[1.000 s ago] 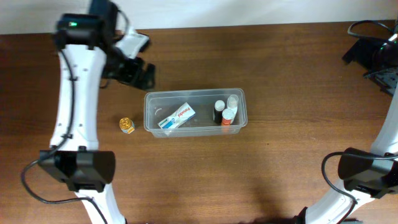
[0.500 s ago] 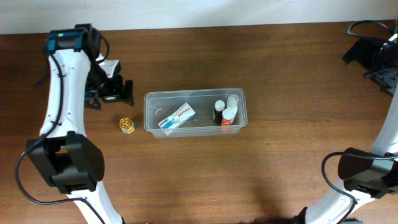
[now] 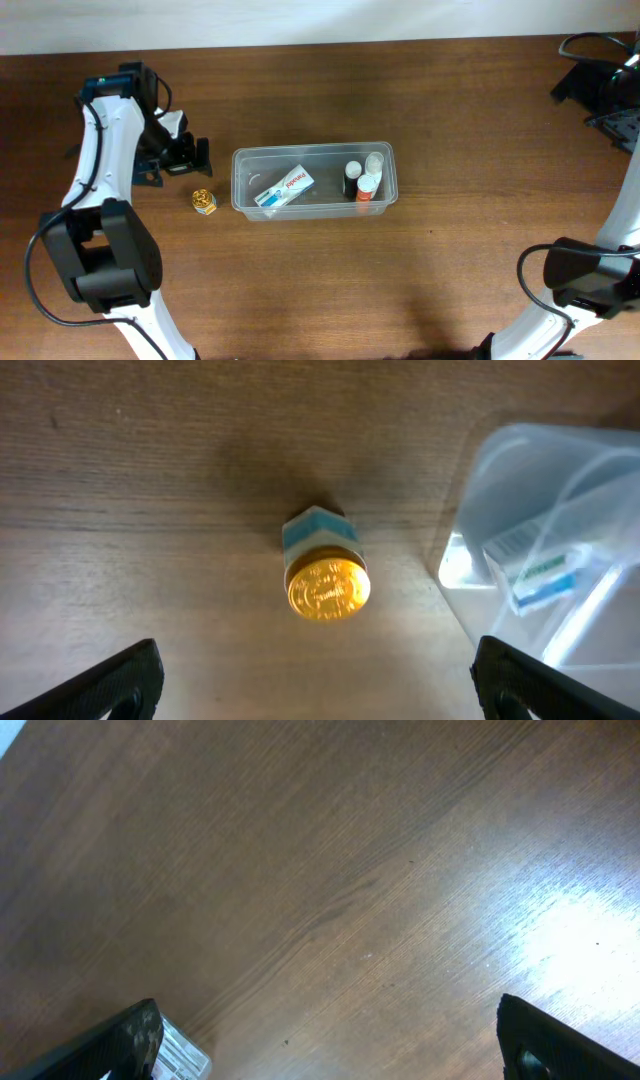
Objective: Pack container
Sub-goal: 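Lower the left gripper and grasp the gold-lidded jar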
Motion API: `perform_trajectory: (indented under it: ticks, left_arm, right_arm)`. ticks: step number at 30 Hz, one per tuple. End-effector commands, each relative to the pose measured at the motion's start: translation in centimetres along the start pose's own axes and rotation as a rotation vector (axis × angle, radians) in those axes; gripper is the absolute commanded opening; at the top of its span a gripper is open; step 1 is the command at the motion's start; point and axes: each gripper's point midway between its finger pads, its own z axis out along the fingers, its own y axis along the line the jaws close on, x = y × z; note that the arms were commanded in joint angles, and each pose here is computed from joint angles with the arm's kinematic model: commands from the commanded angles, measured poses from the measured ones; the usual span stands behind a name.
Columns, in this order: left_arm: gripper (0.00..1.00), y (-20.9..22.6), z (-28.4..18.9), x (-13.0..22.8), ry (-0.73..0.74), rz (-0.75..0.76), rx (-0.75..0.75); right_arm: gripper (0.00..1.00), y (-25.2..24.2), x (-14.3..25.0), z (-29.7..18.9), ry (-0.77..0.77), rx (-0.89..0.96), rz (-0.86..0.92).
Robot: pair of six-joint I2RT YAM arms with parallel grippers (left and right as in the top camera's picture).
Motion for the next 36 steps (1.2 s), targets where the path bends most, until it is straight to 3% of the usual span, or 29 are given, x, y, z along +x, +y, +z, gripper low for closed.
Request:
perform_trajectory:
  ticks: [1, 23, 36]
  left_arm:
    - [0.99, 0.0, 0.3, 0.3, -0.004, -0.025, 0.011]
    - [0.99, 1.3, 7.5, 0.4, -0.033, -0.066, -0.007]
    - [0.99, 1.7, 7.9, 0.7, -0.028, -0.06, -0.029]
  right_arm:
    - [0.98, 0.0, 0.3, -0.8, -0.011, -0.009, -0.003]
    - [0.98, 0.0, 0.3, -0.8, -0.011, -0.009, -0.003]
    - [0.98, 0.0, 0.3, -0.8, -0.011, -0.009, -0.003]
